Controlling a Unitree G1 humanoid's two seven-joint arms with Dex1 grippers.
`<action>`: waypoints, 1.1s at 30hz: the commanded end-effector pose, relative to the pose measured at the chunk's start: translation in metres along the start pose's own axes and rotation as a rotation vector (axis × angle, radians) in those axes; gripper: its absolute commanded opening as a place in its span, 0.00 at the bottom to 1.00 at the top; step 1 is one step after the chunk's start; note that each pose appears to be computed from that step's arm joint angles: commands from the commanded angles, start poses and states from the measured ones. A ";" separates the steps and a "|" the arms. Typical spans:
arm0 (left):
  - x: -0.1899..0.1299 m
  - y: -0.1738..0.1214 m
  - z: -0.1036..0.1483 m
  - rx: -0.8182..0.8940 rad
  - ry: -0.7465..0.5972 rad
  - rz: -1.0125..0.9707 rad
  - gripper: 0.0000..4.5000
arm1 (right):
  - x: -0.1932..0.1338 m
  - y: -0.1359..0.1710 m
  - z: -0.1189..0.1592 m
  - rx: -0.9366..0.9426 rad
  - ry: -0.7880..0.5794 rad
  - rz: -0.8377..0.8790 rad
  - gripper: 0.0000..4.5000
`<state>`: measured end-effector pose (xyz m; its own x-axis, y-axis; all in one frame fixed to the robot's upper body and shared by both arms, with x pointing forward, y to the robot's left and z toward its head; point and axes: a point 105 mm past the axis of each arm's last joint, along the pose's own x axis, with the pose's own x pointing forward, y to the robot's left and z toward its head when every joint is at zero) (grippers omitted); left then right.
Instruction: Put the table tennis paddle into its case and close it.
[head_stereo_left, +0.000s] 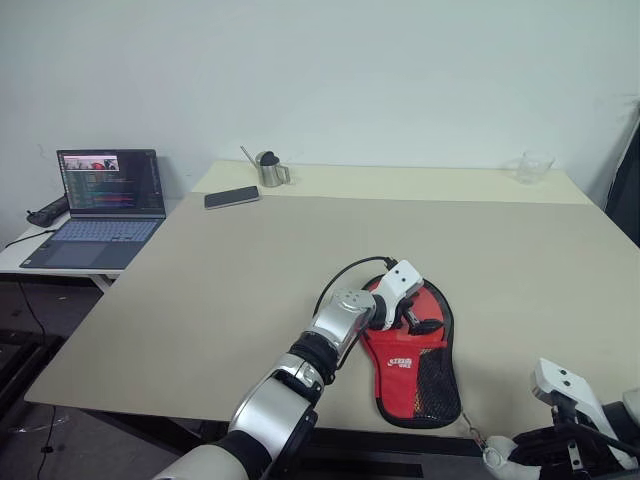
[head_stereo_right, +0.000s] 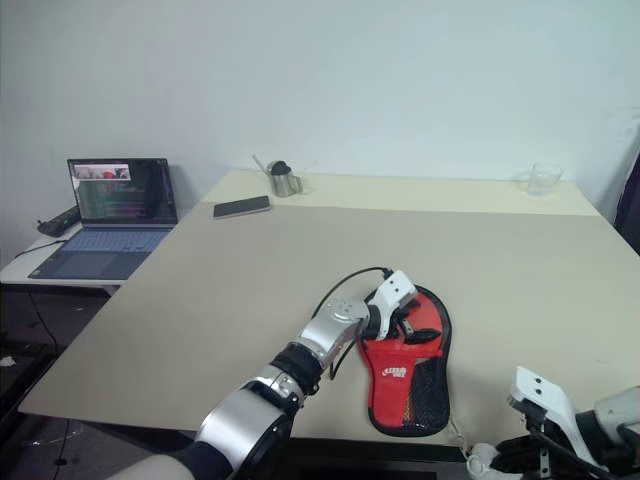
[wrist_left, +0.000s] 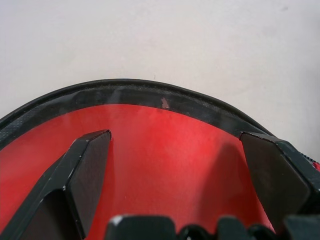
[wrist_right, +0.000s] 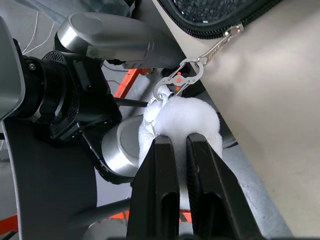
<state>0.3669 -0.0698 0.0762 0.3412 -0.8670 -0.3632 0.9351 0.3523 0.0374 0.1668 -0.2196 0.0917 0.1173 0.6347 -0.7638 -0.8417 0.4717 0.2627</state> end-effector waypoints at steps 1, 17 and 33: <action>0.001 -0.005 -0.040 -0.073 0.123 -0.002 1.00 | -0.002 -0.006 0.009 -0.083 -0.019 -0.052 0.00; -0.004 0.005 -0.015 -0.113 0.018 0.006 1.00 | -0.026 -0.047 0.035 -0.190 -0.039 -0.170 0.84; -0.102 0.019 0.073 0.015 -0.310 -0.169 1.00 | -0.058 -0.095 0.089 -0.357 -0.106 -0.239 0.84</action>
<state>0.3652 -0.0005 0.1644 0.2365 -0.9650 -0.1132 0.9708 0.2394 -0.0127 0.2857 -0.2484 0.1539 0.3695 0.5914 -0.7167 -0.9014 0.4153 -0.1221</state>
